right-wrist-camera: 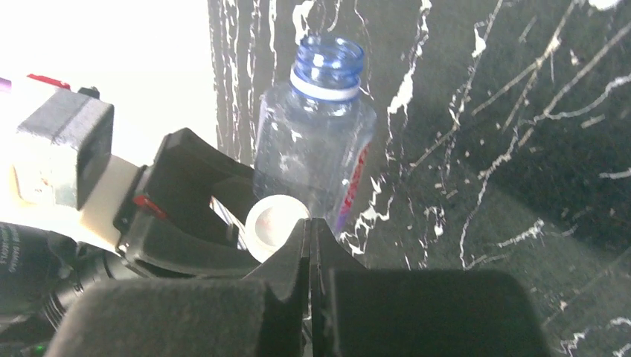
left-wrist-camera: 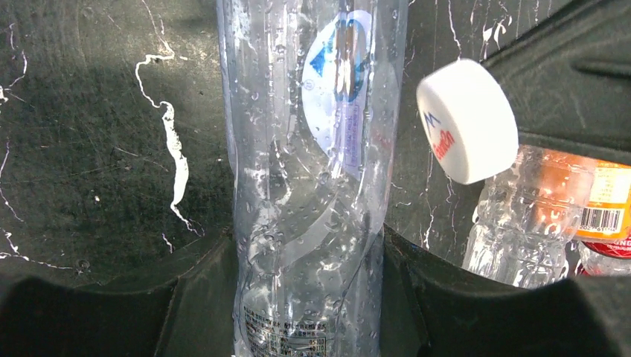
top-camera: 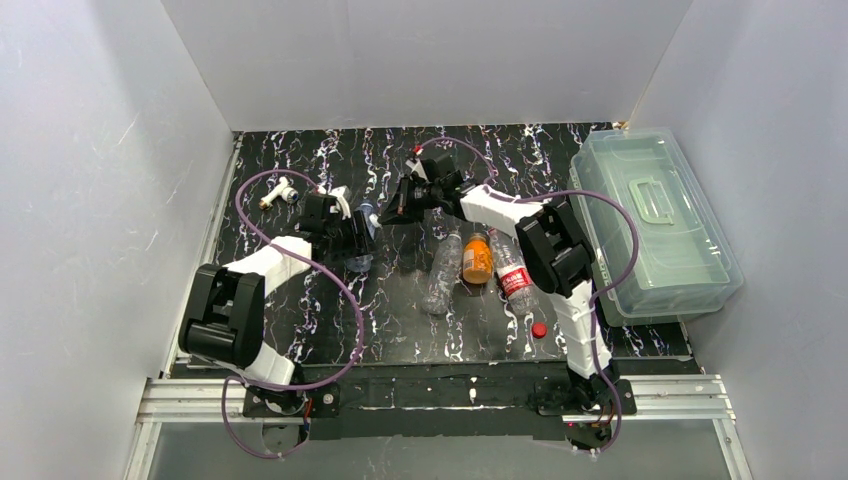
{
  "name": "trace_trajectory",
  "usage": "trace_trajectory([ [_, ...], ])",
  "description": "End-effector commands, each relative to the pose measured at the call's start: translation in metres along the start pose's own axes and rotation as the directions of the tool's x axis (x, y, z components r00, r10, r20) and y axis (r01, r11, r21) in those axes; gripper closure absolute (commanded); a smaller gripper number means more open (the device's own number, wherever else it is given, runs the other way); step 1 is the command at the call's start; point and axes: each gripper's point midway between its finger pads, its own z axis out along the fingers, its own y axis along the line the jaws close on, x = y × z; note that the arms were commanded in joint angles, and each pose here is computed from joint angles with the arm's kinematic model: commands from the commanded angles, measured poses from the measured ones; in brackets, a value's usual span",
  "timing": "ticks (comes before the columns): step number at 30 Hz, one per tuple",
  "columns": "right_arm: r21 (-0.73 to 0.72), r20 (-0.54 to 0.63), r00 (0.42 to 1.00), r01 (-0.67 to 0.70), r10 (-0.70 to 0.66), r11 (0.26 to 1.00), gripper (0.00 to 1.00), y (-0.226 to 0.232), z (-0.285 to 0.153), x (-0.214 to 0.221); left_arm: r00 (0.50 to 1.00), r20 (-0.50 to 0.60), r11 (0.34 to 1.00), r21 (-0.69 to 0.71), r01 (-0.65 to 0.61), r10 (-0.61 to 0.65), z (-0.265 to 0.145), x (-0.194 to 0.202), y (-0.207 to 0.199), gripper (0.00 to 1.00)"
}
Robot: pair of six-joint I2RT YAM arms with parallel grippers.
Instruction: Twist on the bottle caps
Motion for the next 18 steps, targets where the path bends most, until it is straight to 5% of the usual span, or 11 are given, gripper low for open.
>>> trace_trajectory([
  [1,-0.039,0.023,0.999,0.029,-0.028,0.999,0.98,0.016,0.011,-0.011,1.000,0.000,1.000,0.016,0.000,0.000,-0.001,-0.003,-0.003,1.00],
  [18,0.224,-0.019,1.000,-0.011,0.016,0.975,0.70,-0.066,0.060,0.007,0.998,-0.058,0.999,-0.032,-0.004,0.002,0.010,0.000,0.005,1.00],
])
